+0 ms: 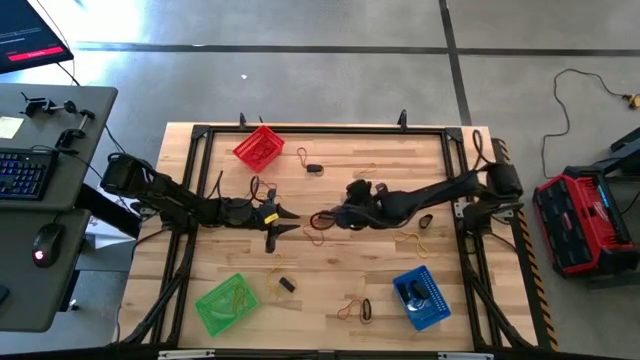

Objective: Sort rubber bands into baskets
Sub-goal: Put the yellow rubber band into the green basket

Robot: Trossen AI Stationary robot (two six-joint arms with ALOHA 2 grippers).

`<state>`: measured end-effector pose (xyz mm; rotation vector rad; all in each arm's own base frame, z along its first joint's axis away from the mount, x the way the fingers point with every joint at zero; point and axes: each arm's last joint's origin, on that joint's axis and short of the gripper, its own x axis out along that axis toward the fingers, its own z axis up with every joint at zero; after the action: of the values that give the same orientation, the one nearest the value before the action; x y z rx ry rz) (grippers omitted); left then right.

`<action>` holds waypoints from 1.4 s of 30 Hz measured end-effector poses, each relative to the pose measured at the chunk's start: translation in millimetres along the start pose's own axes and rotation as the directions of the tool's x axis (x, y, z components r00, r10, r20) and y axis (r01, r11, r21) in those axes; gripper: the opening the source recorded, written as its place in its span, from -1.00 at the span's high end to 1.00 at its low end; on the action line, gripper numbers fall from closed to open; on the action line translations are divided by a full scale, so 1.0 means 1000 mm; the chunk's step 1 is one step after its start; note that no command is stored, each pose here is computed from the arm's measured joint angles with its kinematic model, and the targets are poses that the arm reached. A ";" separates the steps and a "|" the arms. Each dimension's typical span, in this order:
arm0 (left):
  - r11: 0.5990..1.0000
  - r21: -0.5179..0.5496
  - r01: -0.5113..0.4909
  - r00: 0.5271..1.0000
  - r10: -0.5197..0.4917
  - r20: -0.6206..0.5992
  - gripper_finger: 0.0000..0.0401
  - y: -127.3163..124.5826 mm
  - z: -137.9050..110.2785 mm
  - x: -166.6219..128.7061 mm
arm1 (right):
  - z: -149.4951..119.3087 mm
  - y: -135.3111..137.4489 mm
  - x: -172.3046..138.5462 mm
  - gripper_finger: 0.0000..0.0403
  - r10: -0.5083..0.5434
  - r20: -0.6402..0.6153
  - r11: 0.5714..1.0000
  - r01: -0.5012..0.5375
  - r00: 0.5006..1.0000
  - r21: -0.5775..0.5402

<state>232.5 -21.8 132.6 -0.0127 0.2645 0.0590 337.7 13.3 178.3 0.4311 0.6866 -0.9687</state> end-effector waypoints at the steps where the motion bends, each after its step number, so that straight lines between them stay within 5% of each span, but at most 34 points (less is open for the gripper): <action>1: 1.000 0.001 0.000 1.000 0.000 -0.003 0.44 0.000 0.000 0.000 | -0.002 0.000 0.005 0.98 -0.009 -0.021 1.000 0.009 1.000 -0.015; 7: 1.000 0.003 0.028 1.000 -0.028 -0.007 0.44 -0.002 -0.001 0.000 | -0.002 -0.008 0.033 0.76 -0.033 -0.139 0.988 0.011 0.990 -0.157; 12: 0.999 0.003 0.034 0.999 -0.034 -0.011 0.44 -0.002 -0.001 0.000 | 0.010 -0.025 0.048 0.47 -0.080 -0.187 0.984 0.049 0.979 -0.169; 17: 0.999 0.005 0.033 0.999 -0.033 -0.019 0.44 -0.002 -0.002 0.000 | 0.019 -0.042 0.064 0.39 -0.077 -0.300 0.986 0.028 0.951 -0.164; 26: 0.999 0.007 0.032 0.999 -0.031 -0.038 0.44 -0.002 -0.004 0.000 | 0.018 -0.047 0.081 0.52 -0.058 -0.362 0.986 -0.004 0.930 -0.169; 34: 1.000 0.013 0.028 0.994 -0.027 -0.106 0.44 -0.002 -0.010 -0.001 | 0.019 -0.048 0.084 0.94 -0.035 -0.377 0.971 -0.058 0.925 -0.232; 42: 1.000 -0.006 0.026 0.993 -0.027 -0.114 0.44 -0.002 -0.011 -0.001 | 0.023 -0.048 0.081 0.99 0.030 -0.415 0.882 -0.220 0.909 -0.418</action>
<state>228.8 -23.9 122.1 -0.0245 0.3788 0.0328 335.4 -74.1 135.8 0.2488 1.2129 -0.5629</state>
